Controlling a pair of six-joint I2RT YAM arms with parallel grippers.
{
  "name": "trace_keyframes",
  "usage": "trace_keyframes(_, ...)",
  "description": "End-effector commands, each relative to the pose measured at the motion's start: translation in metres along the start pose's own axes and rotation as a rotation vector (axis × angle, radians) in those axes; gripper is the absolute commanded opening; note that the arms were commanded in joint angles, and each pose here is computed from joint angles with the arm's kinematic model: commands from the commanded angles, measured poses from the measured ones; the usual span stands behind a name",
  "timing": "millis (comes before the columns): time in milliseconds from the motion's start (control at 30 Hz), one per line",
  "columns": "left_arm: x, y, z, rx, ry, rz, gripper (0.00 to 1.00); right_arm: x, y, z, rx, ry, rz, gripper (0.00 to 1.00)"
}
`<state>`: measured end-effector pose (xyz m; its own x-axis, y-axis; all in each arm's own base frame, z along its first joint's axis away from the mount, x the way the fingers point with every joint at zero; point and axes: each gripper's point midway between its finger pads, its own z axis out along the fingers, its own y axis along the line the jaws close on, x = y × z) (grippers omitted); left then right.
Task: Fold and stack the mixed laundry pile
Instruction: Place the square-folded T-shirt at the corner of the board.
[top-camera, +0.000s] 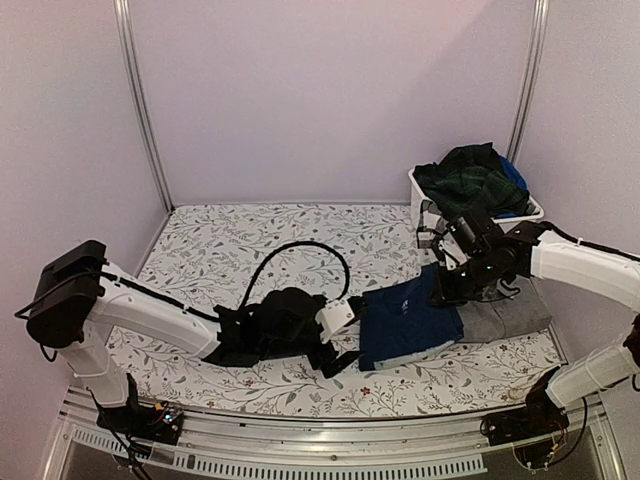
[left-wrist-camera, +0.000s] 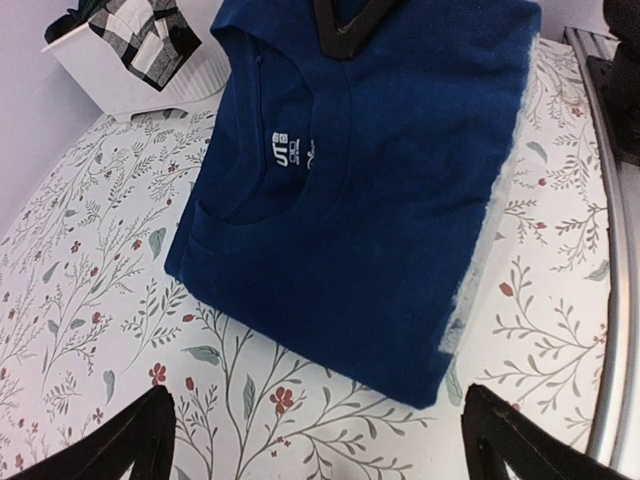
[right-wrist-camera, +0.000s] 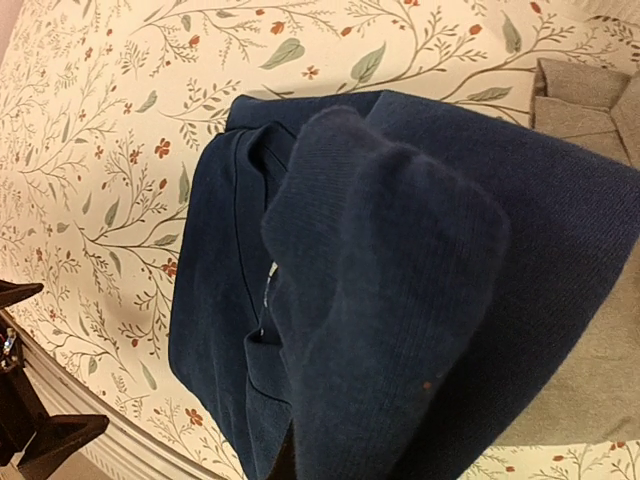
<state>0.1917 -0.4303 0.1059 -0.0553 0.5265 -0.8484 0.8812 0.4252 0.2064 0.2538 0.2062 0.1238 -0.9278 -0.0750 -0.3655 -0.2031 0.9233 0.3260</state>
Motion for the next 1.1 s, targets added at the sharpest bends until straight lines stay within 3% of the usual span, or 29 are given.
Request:
trace_keyframes(0,0.0,0.008,0.0,0.01,-0.02,-0.008,1.0,-0.015,-0.026,-0.035,0.151,-0.062,-0.032,0.0)
trace_keyframes(367,-0.002,0.018,-0.013,0.005,-0.04,-0.046,1.0,-0.04,-0.041,-0.084,0.254,-0.125,-0.086,0.0)
trace_keyframes(1067,-0.002,0.027,-0.032,-0.031,-0.044,-0.051,1.0,-0.065,-0.038,-0.108,0.314,-0.085,-0.222,0.0)
